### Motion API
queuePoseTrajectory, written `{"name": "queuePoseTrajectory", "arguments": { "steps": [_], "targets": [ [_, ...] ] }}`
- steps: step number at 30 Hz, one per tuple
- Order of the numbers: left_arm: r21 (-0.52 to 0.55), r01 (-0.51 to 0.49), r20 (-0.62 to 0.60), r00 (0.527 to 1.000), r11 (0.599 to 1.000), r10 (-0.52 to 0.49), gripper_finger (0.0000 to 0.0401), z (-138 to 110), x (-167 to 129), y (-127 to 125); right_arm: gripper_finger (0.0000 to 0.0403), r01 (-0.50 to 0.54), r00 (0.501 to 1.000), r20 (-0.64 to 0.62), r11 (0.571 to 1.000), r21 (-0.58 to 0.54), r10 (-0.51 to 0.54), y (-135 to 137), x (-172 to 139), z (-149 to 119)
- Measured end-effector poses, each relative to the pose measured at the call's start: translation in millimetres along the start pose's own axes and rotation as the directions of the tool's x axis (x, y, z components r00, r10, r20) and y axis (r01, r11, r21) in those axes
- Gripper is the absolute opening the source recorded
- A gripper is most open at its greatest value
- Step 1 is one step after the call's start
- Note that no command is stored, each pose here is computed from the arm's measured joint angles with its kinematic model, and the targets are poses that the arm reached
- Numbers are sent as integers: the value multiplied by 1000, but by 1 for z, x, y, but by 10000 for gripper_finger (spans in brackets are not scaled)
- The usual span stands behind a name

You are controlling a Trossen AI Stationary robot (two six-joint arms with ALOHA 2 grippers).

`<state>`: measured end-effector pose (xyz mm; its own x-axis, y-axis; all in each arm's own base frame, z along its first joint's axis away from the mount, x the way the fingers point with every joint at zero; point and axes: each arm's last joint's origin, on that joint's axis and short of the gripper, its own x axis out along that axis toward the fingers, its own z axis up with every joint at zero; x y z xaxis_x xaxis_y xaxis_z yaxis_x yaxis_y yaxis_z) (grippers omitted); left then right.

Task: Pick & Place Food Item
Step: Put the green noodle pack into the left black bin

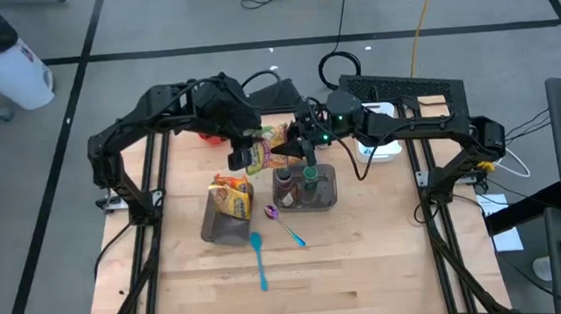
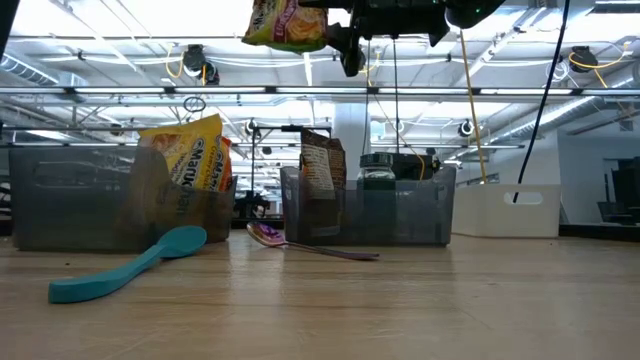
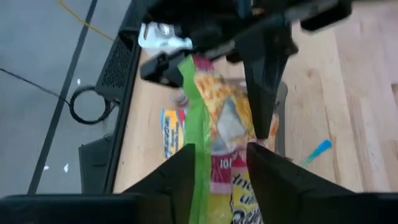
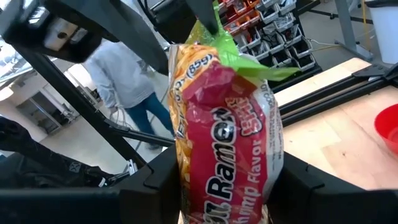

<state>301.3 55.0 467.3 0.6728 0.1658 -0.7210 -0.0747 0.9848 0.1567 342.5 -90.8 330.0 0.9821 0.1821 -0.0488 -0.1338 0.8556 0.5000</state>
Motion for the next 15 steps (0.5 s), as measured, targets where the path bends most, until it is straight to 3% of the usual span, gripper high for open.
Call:
{"name": "queuePoseTrajectory", "arguments": {
  "steps": [5,11,15],
  "targets": [
    [-28,20,91,996,999,-17,182,5,-18,3,161,2,1000,0,999,-32,-2,0,0,0],
    [-106,178,228,962,978,-150,190,9,-47,19,161,-3,1000,-1,996,-90,3,2,0,0],
    [-175,237,208,958,956,-199,185,3,-45,30,160,-65,997,-44,988,-137,59,12,3,1]
  ]
}}
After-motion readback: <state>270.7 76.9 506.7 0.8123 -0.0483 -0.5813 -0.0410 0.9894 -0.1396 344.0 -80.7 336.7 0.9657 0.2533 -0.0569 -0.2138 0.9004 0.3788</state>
